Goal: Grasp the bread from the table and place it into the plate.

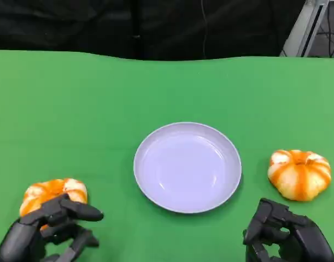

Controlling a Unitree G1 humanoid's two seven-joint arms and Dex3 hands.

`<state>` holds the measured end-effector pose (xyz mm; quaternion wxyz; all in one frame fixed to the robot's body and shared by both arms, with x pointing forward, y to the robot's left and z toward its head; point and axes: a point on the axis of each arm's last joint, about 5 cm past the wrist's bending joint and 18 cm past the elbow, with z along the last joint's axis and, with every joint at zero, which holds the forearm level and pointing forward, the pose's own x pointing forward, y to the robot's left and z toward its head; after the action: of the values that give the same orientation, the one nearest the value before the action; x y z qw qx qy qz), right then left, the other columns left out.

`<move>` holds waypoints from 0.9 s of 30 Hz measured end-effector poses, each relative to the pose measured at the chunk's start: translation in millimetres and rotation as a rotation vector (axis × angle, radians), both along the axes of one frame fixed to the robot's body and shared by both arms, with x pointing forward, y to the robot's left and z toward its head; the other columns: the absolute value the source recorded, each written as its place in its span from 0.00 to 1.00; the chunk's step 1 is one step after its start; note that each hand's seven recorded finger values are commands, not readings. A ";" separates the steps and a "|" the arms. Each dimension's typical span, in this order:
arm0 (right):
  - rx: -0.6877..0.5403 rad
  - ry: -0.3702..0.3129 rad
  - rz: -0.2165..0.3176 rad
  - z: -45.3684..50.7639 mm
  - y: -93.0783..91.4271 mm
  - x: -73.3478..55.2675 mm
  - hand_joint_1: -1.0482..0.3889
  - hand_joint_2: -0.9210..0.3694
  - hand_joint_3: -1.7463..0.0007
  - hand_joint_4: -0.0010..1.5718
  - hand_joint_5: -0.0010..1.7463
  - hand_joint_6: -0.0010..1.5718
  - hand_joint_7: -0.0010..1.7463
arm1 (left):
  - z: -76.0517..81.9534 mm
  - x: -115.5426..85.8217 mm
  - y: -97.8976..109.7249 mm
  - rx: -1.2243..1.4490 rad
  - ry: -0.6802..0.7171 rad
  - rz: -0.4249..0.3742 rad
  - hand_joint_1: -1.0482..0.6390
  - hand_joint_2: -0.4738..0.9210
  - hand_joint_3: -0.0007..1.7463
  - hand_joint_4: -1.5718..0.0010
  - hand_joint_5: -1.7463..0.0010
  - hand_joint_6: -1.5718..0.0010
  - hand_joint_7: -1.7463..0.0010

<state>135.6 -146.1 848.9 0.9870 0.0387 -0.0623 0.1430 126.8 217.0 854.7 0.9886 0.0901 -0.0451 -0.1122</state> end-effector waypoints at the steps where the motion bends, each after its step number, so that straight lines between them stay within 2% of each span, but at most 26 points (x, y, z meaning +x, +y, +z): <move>1: 0.000 0.000 0.000 0.0 0.0 0.0 0.64 0.19 0.42 0.49 1.00 0.47 0.86 | 0.7 -1.0 1.4 0.088 -0.036 0.012 0.19 1.00 0.07 0.82 0.95 0.68 0.99; 3: 0.000 0.001 -0.001 -0.1 -0.1 -0.2 0.64 0.19 0.42 0.49 1.00 0.47 0.86 | 1.1 -2.8 2.2 0.223 -0.099 0.049 0.14 1.00 0.09 0.87 0.99 0.71 1.00; 7: 0.000 0.001 -0.001 -0.1 -0.1 -0.2 0.64 0.19 0.42 0.49 1.00 0.47 0.86 | 1.4 -4.3 -0.6 0.445 -0.190 0.115 0.12 1.00 0.10 0.91 1.00 0.73 1.00; 13: 0.000 0.009 0.000 -0.2 -0.1 0.4 0.64 0.20 0.42 0.49 1.00 0.47 0.86 | 6.2 1.2 5.3 0.844 -0.344 0.146 0.06 1.00 0.09 0.94 1.00 0.74 1.00; 20: -0.001 -0.003 0.004 1.0 0.6 4.1 0.64 0.19 0.43 0.49 1.00 0.47 0.86 | 11.3 11.1 9.7 1.100 -0.308 0.180 0.06 1.00 0.08 0.93 0.99 0.77 1.00; 24: 0.000 -0.001 0.003 0.8 0.5 3.4 0.63 0.19 0.43 0.49 1.00 0.47 0.86 | 15.4 21.0 12.5 1.165 -0.251 0.163 0.06 1.00 0.08 0.90 0.98 0.74 0.99; 27: 0.000 0.000 0.000 1.0 0.9 2.2 0.63 0.19 0.43 0.49 1.00 0.47 0.86 | 12.1 35.7 13.4 1.183 -0.234 0.138 0.06 1.00 0.07 0.89 0.98 0.74 0.99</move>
<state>137.7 -145.2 849.9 0.9870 0.0389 -0.0624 0.1431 162.5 230.4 866.7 0.7642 0.6388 -0.0777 -0.0434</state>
